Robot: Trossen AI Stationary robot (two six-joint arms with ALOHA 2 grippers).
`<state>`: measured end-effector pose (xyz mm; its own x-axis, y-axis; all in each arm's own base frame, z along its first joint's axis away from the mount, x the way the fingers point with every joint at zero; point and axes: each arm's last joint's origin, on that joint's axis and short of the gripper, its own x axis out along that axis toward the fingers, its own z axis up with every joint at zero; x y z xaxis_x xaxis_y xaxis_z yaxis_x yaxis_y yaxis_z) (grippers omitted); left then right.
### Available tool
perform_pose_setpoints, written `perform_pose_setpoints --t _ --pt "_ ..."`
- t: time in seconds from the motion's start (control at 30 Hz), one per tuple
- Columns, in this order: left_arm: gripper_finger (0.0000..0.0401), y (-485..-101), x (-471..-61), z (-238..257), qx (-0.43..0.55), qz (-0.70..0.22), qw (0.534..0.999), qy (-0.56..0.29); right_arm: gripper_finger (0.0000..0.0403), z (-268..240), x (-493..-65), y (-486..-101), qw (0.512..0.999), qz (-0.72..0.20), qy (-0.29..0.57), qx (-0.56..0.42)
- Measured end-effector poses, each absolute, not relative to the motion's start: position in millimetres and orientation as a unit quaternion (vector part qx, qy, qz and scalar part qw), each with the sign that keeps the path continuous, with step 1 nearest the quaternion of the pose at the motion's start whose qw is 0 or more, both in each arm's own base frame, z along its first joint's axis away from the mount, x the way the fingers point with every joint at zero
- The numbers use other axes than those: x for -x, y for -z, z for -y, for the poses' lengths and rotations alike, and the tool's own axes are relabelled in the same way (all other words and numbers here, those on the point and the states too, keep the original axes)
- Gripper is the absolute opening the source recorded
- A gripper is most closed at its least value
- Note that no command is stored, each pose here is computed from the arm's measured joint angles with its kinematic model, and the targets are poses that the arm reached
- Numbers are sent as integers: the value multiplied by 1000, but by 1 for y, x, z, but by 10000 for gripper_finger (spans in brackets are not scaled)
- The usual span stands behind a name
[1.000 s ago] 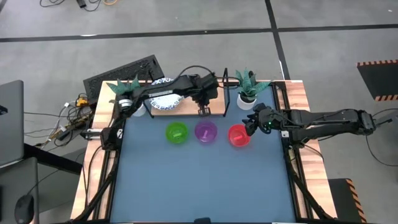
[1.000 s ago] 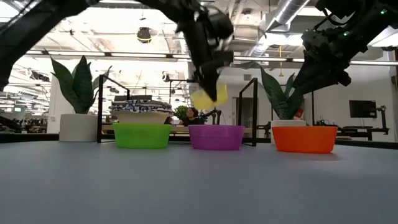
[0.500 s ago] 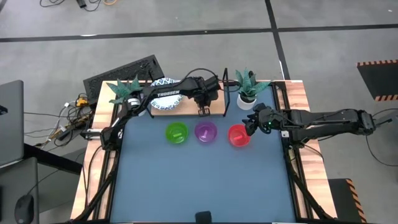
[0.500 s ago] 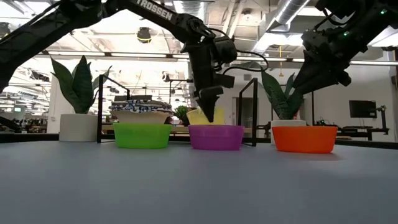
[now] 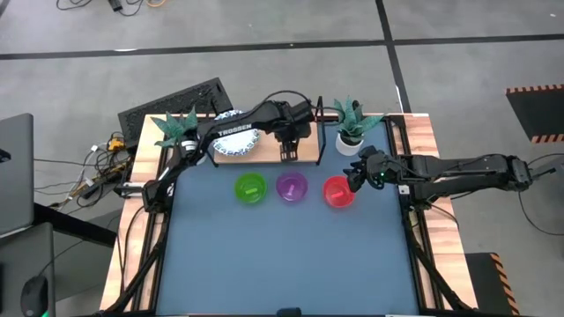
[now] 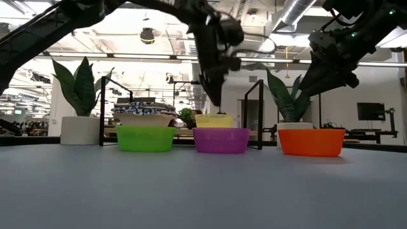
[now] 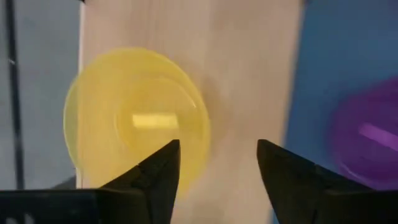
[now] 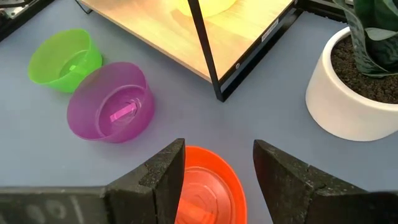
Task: Place and stack bowls onto a shelf
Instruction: Stack the purple bowl on top of the yellow bowl
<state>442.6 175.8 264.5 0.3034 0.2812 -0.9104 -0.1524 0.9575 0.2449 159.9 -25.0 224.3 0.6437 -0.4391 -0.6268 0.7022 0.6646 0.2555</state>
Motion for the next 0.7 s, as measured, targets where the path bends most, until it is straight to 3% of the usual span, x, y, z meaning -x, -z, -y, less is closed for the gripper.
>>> perform_pose_setpoints --t 0.27,0.47,0.7 --pt "208 -296 -435 -116 -10 -608 794 -15 215 25 -159 -224 871 -272 328 -245" --pt "208 -291 -446 -55 -84 -612 782 80 215 25 -157 -221 866 -287 331 -241" --pt "208 -283 -465 -23 -146 -558 811 98 215 24 -156 -219 863 -303 324 -241"
